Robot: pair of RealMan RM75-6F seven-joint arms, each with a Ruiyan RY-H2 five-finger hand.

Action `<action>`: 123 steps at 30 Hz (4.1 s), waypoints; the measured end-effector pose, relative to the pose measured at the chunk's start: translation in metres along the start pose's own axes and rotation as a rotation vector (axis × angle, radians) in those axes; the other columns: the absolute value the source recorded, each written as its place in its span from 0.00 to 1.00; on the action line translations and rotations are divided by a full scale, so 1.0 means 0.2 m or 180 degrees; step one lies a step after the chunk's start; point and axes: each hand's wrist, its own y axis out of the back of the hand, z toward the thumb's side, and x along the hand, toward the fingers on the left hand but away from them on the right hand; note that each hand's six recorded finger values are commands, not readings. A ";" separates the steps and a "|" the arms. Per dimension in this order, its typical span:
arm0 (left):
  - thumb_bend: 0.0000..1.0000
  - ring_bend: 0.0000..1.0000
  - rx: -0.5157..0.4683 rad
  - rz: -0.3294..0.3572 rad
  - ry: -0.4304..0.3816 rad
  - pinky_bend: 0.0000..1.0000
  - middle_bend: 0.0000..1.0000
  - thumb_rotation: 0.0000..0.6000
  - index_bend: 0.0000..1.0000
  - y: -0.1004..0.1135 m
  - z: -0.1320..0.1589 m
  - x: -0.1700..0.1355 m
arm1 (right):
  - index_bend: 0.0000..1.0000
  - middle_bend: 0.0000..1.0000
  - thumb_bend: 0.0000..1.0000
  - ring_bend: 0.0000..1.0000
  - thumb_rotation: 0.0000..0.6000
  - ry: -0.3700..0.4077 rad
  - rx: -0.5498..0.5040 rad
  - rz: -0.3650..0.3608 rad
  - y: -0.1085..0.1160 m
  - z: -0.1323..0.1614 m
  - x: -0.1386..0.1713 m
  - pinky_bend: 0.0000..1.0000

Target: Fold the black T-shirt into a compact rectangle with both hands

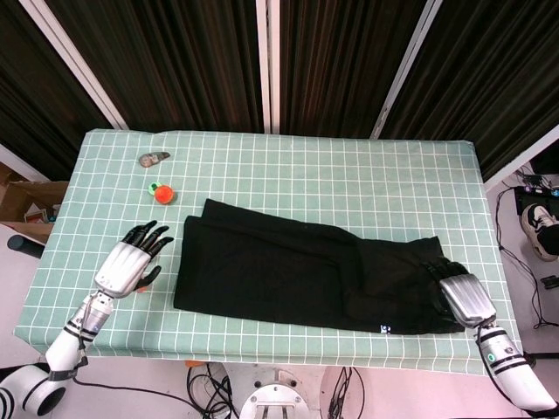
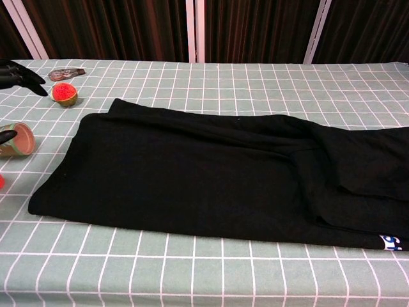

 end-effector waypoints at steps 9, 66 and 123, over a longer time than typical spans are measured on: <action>0.20 0.07 0.0498 -0.0170 -0.0028 0.18 0.13 1.00 0.22 -0.10 -0.10 0.23 | 0.15 0.19 0.31 0.07 1.00 -0.0045 -0.0100 -0.0953 0.48 -0.03 0.17 0.23; 0.15 0.06 0.0246 -0.0389 -0.0825 0.18 0.12 1.00 0.31 -0.33 0.24 0.53 | 0.15 0.17 0.27 0.07 1.00 -0.0371 -0.0216 -0.0913 0.36 -0.11 0.22 0.22; 0.74 0.06 -0.0098 0.0158 -0.0274 0.18 0.25 1.00 0.60 0.35 0.29 0.17 | 0.17 0.17 0.27 0.07 1.00 -0.0234 -0.0371 -0.1358 0.45 -0.23 0.22 0.21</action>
